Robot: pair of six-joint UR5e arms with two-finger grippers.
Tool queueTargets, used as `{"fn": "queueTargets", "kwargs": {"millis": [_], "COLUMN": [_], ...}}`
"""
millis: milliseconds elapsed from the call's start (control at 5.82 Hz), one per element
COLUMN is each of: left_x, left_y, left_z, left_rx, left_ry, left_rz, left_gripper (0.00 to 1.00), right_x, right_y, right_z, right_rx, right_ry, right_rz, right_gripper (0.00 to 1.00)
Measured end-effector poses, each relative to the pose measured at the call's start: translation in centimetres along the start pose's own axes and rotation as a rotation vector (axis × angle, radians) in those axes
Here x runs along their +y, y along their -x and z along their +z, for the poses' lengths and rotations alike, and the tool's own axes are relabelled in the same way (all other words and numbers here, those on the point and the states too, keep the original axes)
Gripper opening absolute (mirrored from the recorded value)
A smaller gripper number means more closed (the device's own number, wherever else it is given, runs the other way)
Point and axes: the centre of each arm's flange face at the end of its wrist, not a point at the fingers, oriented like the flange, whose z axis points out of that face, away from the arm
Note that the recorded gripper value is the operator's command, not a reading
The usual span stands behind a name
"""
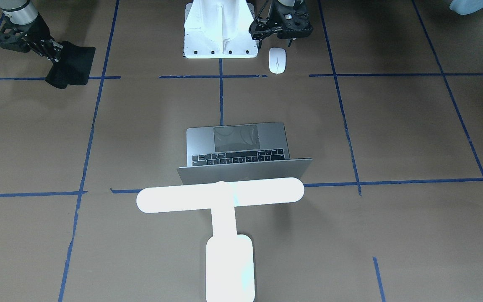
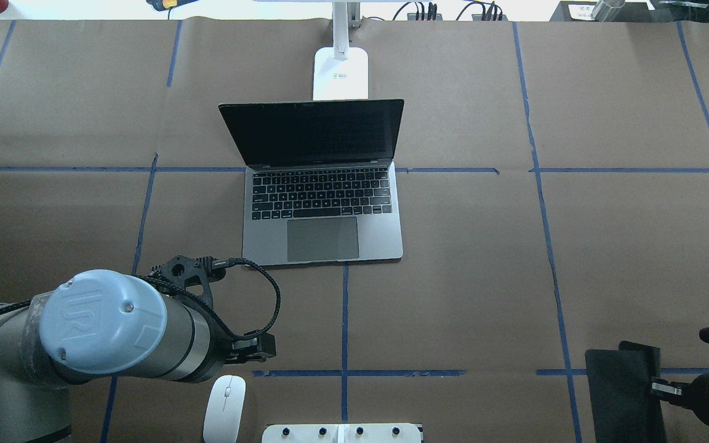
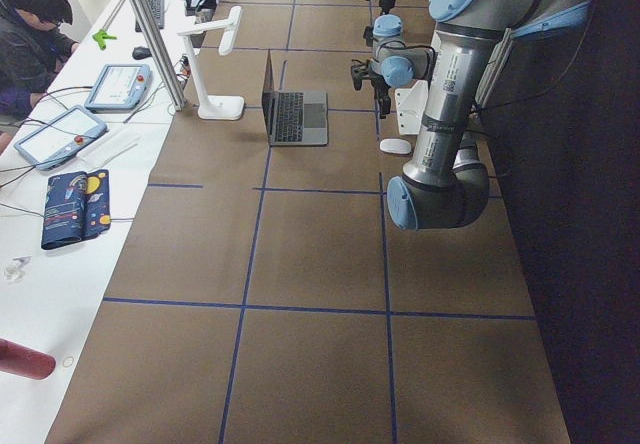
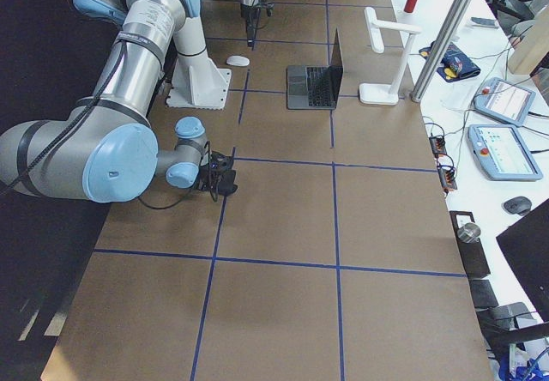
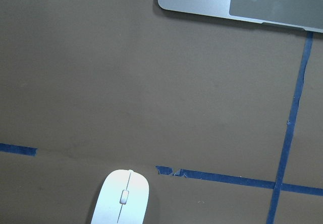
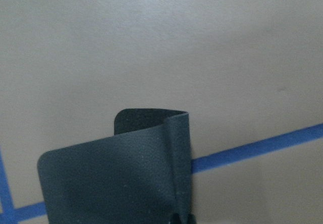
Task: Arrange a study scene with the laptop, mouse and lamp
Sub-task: 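Carry the black mouse pad with the right gripper beside the laptop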
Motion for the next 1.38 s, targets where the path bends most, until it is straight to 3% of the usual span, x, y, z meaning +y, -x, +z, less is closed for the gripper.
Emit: {"fn": "queueTargets", "kwargs": {"millis": [344,688,860,1376], "left_x": [-0.3,-0.4,-0.5,-1.1], "left_y": [0.1,0.1,0.1,0.2], "left_z": [-0.1,-0.1,-0.1,-0.4], "left_rx": [0.0,-0.001,-0.001,0.0], "left_ry": [-0.005,-0.008,-0.009,-0.02], "left_rz": [-0.005,-0.006,-0.006,-0.015], "left_gripper": [1.0,1.0,1.0,1.0], "right_x": [-2.7,-6.1,-7.6,-13.8], "right_y": [4.1,6.8,8.5,21.9], "right_z": [-0.5,-1.5,-1.4,-2.0], "right_rx": [-0.099,-0.165,-0.178,-0.139], "right_ry": [-0.013,0.01,0.018,0.001], "right_rz": [-0.012,-0.036,-0.042,-0.128], "right_gripper": [0.0,0.0,0.0,0.0]}}
